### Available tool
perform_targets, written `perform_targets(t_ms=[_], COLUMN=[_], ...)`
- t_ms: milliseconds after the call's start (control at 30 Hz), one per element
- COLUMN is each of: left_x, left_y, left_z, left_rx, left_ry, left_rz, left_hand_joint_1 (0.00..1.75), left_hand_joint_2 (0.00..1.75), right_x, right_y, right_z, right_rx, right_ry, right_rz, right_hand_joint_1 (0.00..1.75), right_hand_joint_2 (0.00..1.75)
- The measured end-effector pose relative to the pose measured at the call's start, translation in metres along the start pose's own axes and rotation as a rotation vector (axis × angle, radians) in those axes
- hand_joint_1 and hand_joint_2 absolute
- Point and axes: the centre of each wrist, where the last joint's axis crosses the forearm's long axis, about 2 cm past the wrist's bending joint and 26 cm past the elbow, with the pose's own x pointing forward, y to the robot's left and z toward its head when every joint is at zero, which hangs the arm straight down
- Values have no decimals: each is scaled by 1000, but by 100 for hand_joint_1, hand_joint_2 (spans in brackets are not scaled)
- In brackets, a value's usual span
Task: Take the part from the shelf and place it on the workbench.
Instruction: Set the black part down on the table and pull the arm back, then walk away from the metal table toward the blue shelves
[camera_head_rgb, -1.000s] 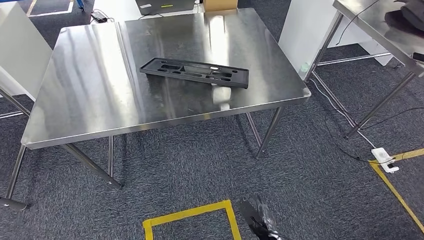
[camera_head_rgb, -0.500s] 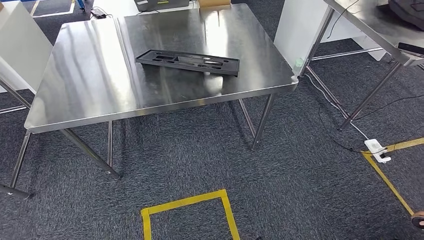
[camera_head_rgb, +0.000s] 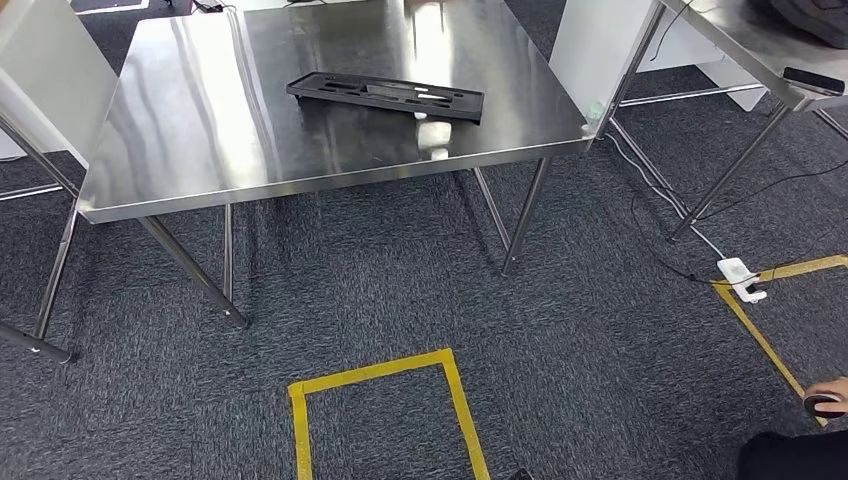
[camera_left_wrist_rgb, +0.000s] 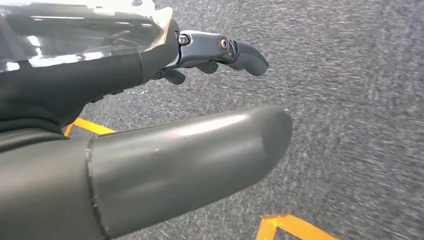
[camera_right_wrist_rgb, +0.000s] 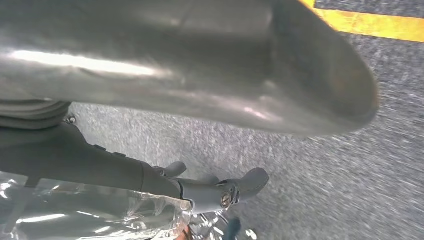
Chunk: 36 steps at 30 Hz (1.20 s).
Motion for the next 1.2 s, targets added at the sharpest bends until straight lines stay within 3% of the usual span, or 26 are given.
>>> perform_targets(t_ms=[533, 1200], left_x=[4, 5], left_y=[0, -5], left_z=[-2, 1], left_rx=[-26, -53], left_ry=[-26, -36], left_rz=[-36, -53], left_hand_joint_1=[0, 0], left_hand_joint_2=[0, 0], right_x=[-8, -13], right_y=[1, -8], right_z=[1, -7], right_rx=[44, 44], right_ry=[79, 85], right_rz=[-60, -65], right_hand_joint_1=[0, 0], right_hand_joint_2=[0, 0])
